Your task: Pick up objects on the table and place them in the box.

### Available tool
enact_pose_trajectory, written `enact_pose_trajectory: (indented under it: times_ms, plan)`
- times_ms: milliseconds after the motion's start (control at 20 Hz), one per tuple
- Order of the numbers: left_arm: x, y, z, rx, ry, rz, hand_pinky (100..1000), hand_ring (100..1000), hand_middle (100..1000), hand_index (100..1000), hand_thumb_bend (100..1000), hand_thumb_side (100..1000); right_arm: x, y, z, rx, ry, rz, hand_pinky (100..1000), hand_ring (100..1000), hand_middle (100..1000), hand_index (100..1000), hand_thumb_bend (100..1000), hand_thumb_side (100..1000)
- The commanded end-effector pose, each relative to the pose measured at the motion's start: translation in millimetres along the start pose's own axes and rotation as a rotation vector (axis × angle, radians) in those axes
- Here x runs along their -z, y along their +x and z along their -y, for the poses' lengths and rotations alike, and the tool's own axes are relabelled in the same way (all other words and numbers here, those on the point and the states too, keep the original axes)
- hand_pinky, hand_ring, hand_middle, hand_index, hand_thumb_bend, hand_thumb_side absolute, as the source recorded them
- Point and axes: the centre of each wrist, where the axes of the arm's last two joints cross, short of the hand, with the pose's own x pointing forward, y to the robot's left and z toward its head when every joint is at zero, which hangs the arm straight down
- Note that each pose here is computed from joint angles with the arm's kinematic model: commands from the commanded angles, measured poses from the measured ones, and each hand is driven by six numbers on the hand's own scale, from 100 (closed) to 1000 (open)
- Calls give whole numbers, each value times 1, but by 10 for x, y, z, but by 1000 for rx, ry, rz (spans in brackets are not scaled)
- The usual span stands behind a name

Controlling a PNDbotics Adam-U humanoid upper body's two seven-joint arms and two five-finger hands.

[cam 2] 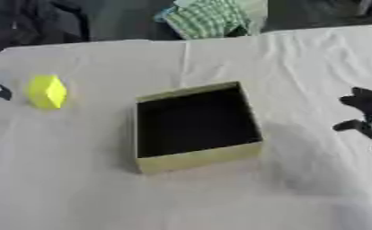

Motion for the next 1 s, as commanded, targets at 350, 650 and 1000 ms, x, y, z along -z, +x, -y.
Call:
enact_pose_trajectory:
  times_ms: [350, 650, 1000]
  plan:
    - [123, -141, -49, -32, -6, -22, 791, 790, 782, 876, 850, 323, 27, 38, 7, -10, 14, 15, 580, 880, 732, 867, 100, 760]
    - [206, -164, 5, -48, -24, -23, 792, 782, 770, 869, 840, 317, 27, 34, 0, -8, 14, 15, 580, 880, 732, 867, 100, 762]
    - [242, -149, 38, -44, -48, -22, 791, 776, 764, 864, 840, 312, 23, 29, -2, -7, 13, 12, 580, 881, 732, 867, 100, 764]
